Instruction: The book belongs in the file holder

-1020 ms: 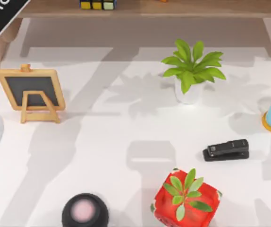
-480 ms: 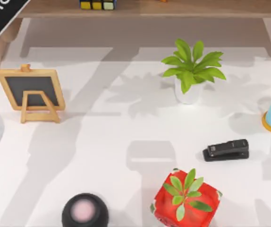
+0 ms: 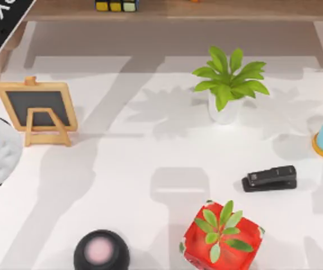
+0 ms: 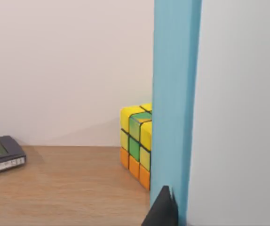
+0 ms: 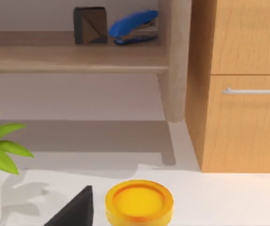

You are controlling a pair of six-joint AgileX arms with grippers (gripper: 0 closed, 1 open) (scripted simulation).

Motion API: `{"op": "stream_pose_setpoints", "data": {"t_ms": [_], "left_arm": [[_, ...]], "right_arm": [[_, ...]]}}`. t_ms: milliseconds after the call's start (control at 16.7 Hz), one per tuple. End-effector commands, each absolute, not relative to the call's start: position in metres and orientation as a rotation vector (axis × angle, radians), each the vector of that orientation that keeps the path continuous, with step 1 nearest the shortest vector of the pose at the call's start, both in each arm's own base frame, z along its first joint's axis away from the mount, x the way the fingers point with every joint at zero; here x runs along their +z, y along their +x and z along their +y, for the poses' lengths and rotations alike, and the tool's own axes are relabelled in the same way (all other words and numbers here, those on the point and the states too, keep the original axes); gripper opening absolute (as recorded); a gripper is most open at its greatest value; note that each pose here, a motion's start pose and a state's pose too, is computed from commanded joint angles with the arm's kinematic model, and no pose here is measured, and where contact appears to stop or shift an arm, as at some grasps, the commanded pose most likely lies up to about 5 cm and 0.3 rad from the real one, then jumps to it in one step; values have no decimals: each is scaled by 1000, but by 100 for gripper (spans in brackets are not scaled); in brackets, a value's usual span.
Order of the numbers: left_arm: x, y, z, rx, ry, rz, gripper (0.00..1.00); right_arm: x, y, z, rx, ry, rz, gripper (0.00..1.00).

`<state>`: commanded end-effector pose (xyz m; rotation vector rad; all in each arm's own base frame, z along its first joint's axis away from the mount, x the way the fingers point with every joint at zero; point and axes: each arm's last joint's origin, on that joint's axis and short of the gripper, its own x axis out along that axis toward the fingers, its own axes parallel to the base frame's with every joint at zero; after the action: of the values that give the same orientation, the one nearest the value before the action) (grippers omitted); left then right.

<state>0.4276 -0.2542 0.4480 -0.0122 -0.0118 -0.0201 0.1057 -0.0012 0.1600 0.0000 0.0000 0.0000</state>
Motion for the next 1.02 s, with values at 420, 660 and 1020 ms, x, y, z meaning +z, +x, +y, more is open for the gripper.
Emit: {"op": "stream_pose_setpoints", "data": {"t_ms": [420, 660, 1020], "left_arm": [[463, 432, -228, 27, -37, -69, 0], [487, 452, -139, 191, -38, -198, 0], [458, 481, 43, 475, 222, -209, 0]], "right_arm": [[160, 106, -1, 0, 0, 0, 100], [160, 106, -1, 0, 0, 0, 100], [160, 106, -1, 0, 0, 0, 100]]}}
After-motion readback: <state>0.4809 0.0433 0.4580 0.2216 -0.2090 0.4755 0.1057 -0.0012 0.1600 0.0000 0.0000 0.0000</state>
